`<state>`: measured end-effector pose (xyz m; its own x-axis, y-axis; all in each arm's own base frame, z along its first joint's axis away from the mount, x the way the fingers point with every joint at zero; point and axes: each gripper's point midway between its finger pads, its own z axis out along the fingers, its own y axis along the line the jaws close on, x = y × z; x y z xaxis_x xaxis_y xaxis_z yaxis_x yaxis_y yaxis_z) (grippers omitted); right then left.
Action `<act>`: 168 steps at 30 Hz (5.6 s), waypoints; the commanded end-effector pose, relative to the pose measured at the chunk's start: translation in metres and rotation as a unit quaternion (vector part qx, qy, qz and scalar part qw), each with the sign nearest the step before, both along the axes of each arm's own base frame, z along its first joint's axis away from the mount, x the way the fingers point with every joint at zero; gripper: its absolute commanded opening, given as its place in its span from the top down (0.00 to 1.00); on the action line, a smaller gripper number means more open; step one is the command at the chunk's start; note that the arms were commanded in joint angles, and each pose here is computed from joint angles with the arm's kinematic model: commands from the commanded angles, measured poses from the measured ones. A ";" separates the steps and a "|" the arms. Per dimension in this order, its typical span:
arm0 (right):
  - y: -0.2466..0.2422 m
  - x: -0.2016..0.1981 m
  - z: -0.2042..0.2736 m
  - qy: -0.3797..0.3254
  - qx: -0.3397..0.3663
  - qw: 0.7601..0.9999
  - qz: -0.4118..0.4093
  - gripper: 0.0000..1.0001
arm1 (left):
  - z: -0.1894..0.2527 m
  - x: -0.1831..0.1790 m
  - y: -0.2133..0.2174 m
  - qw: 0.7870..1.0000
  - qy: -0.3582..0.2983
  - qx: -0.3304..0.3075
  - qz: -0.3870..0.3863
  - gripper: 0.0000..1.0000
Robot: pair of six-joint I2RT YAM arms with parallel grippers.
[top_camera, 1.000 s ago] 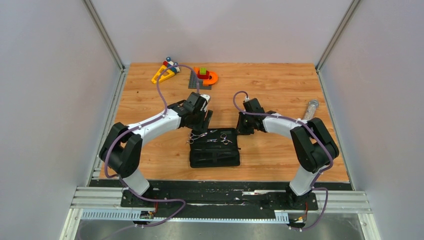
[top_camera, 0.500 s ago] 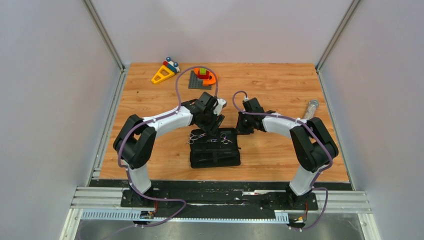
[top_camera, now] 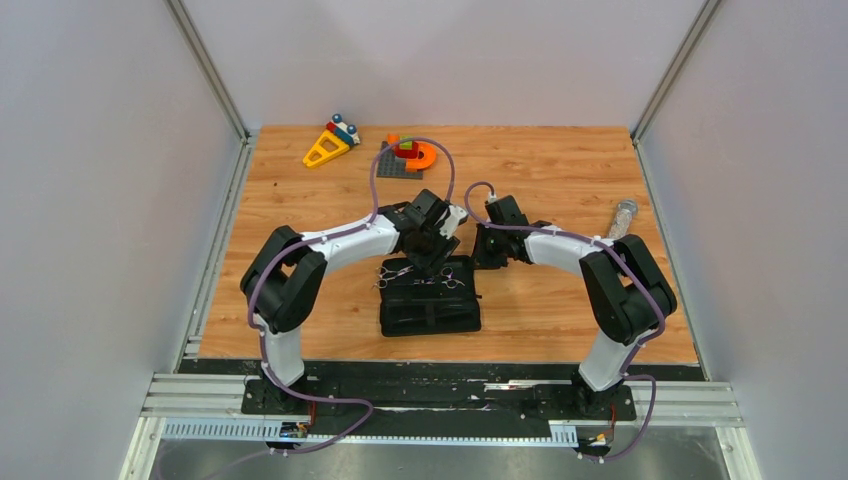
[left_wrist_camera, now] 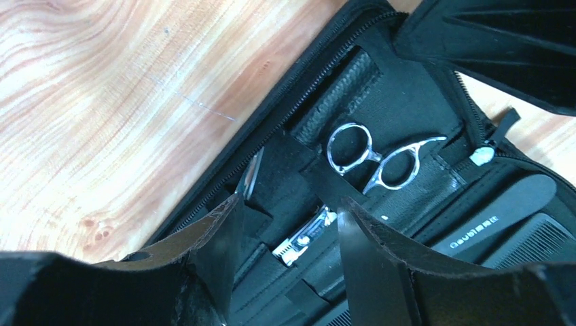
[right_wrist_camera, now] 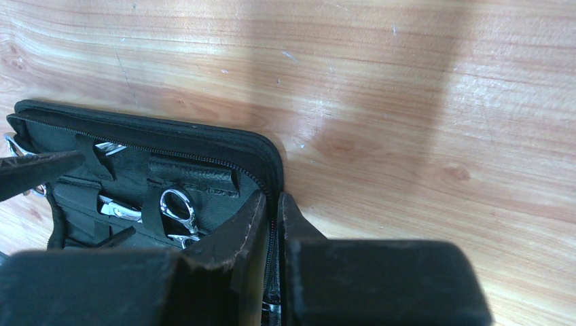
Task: Sort the hair-cutting tools
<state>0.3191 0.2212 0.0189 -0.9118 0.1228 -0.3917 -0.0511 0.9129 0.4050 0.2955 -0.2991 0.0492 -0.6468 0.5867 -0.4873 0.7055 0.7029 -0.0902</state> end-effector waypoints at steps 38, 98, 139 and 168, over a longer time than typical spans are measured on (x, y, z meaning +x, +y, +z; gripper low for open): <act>-0.016 0.006 -0.017 -0.016 -0.049 0.999 -0.010 0.96 | 0.021 0.013 -0.015 1.000 -0.015 -0.019 -0.012 0.41; -0.014 0.005 -0.016 -0.015 -0.044 0.999 -0.003 0.97 | -0.001 0.031 0.087 0.923 0.137 -0.122 0.339 0.51; -0.014 0.020 -0.007 -0.068 -0.074 0.993 0.067 1.00 | 0.038 0.028 0.058 0.965 0.006 -0.063 0.255 0.34; -0.005 0.032 -0.004 -0.082 -0.067 0.990 0.090 1.00 | 0.016 -0.011 0.069 0.948 0.072 -0.077 0.300 0.31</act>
